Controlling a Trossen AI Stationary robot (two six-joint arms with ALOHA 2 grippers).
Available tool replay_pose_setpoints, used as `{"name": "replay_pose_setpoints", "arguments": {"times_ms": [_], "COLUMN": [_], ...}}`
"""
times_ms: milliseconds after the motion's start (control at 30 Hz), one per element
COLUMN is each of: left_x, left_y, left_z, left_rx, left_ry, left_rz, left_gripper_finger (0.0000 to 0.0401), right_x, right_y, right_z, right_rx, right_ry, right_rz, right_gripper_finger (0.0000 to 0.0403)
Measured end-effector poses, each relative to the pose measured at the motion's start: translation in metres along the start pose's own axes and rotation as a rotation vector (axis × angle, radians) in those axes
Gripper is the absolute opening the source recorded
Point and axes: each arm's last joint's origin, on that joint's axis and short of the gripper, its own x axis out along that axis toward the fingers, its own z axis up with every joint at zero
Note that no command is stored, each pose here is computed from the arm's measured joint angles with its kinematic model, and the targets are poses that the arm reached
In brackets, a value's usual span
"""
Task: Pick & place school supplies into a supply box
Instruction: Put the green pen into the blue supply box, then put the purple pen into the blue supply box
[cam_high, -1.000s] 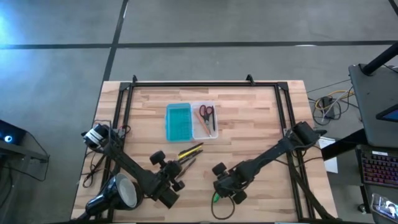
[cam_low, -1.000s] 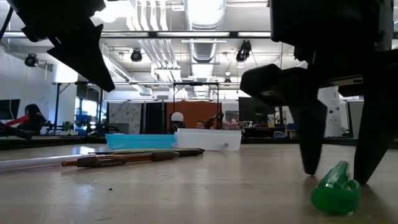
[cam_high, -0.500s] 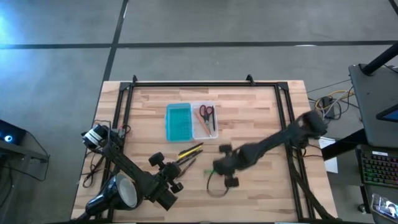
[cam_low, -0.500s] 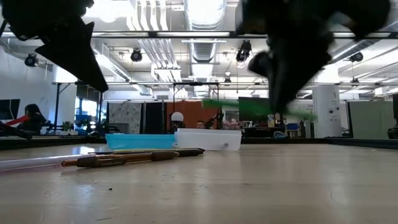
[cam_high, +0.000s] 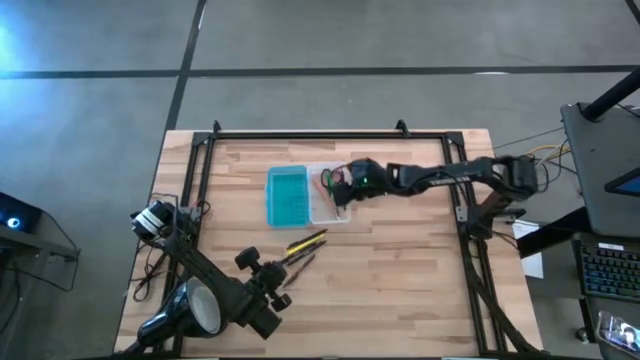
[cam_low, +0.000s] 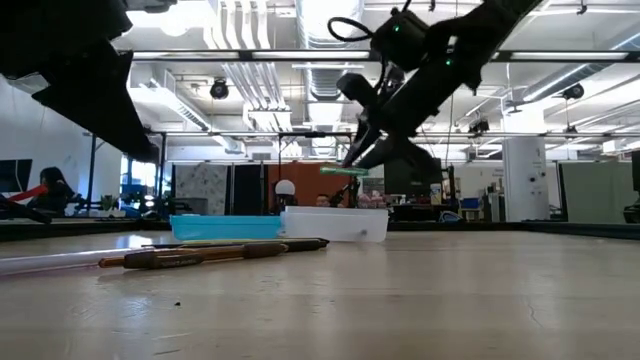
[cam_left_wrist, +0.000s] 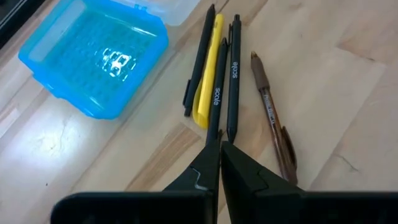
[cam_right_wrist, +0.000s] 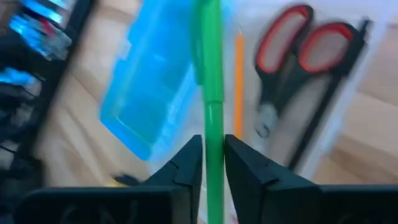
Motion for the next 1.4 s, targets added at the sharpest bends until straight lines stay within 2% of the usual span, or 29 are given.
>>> {"name": "replay_pose_setpoints", "arguments": {"times_ms": [133,267,433,533,667,800,867,1000,1267,1333,1400], "left_x": [0.0,0.006,0.018,0.024,0.032,0.029,0.019,0.003,0.003,0.005,0.008], "left_y": [0.0,0.004,0.013,0.015,0.016,0.019,0.021,0.033,0.042,0.041,0.037], "left_z": [-0.002,-0.01,-0.027,-0.036,-0.034,-0.017,-0.004,0.01,0.012,0.015,0.021], "left_rx": [-0.001,-0.016,-0.166,-0.232,-0.307,-0.354,-0.362,-0.309,-0.205,-0.231,-0.305], "left_ry": [0.061,0.204,0.365,0.432,0.483,0.488,0.46,0.405,0.441,0.452,0.468], "left_rz": [-0.01,0.002,0.064,0.074,0.073,0.045,-0.007,-0.087,-0.07,-0.088,-0.143], "left_gripper_finger": [0.0,0.0,0.0,0.0005,0.0042,0.0076,0.008,0.008,0.0081,0.0082,0.0084], "right_x": [0.01,0.012,-0.001,-0.013,-0.021,-0.027,-0.027,-0.03,-0.029,-0.029,-0.029], "right_y": [-0.003,0.006,0.017,0.019,0.017,0.02,0.02,0.022,0.022,0.022,0.022], "right_z": [0.001,0.004,-0.009,-0.019,-0.03,-0.037,-0.039,-0.039,-0.039,-0.039,-0.039], "right_rx": [-0.002,-0.05,-0.263,-0.332,-0.37,-0.385,-0.386,-0.388,-0.386,-0.387,-0.387], "right_ry": [0.039,0.039,0.084,0.133,0.186,0.215,0.216,0.208,0.209,0.21,0.21], "right_rz": [-0.009,0.02,0.003,-0.042,-0.11,-0.117,-0.117,-0.108,-0.109,-0.107,-0.107], "right_gripper_finger": [0.0101,0.0147,0.0193,0.0209,0.0219,0.0221,0.0221,0.0221,0.0221,0.0221,0.0221]}}
